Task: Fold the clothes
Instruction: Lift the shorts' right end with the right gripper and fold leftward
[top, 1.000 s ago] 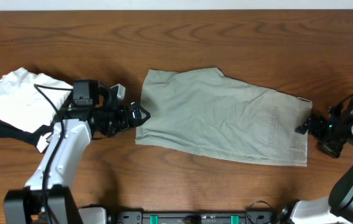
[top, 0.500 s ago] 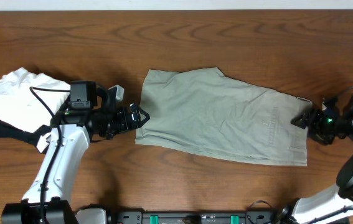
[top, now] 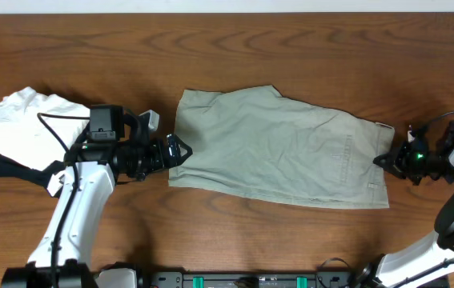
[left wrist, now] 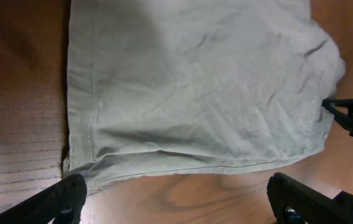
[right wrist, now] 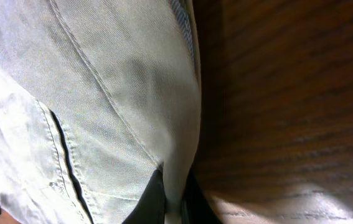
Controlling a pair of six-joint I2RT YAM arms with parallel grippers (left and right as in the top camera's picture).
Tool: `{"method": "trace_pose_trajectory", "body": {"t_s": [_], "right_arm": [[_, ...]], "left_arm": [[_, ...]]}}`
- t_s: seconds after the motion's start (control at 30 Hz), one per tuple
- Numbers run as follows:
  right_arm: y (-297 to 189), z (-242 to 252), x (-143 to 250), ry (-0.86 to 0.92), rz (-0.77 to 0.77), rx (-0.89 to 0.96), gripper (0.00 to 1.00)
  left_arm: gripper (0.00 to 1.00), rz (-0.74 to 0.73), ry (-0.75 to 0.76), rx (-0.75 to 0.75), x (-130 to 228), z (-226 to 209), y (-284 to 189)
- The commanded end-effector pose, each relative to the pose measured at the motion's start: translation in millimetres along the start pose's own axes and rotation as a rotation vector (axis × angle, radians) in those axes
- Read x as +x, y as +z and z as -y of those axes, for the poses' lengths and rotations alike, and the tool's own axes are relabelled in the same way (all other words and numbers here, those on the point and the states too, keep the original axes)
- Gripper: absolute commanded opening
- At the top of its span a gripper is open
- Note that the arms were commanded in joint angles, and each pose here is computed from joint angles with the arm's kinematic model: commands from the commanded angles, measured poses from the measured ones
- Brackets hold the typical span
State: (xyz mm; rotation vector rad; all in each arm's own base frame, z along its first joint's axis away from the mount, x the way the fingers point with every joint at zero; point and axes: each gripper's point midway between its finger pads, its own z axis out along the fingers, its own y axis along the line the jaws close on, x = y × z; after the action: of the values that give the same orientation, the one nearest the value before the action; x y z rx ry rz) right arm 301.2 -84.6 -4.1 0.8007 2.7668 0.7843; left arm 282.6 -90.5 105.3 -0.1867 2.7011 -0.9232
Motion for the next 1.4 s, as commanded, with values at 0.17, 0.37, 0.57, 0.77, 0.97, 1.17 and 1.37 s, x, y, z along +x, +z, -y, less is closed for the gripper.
{"method": "trace_pose_trajectory", "body": {"t_s": [0.17,0.37,0.57,0.77,0.97,1.17,1.37], "right_arm": [[-79,-6,-29,-0.012,0.201,0.23,0.01],[-155,-39,-40,-0.067,0.336,0.303,0.01],[-172,-95,-28,-0.178,0.316,0.266,0.01],[-134,-170,-2,-0.34,0.238,0.201,0.01],[-84,-243,24,-0.463,0.219,0.14,0.01],[-16,-287,49,-0.593,0.171,0.147,0.01],[47,-306,76,-0.693,0.093,0.142,0.01]], "left_arm": [[0.95,0.105,0.09,0.01,-2,20,-30],[0.95,0.161,0.102,-0.077,2,15,-48],[0.96,0.191,0.092,-0.195,7,-1,-60],[0.96,0.182,0.087,-0.2,10,-2,-60],[0.96,0.161,0.075,-0.204,15,-3,-60],[0.96,0.146,0.066,-0.207,19,-5,-59],[0.96,0.136,0.061,-0.21,21,-6,-59]]}}
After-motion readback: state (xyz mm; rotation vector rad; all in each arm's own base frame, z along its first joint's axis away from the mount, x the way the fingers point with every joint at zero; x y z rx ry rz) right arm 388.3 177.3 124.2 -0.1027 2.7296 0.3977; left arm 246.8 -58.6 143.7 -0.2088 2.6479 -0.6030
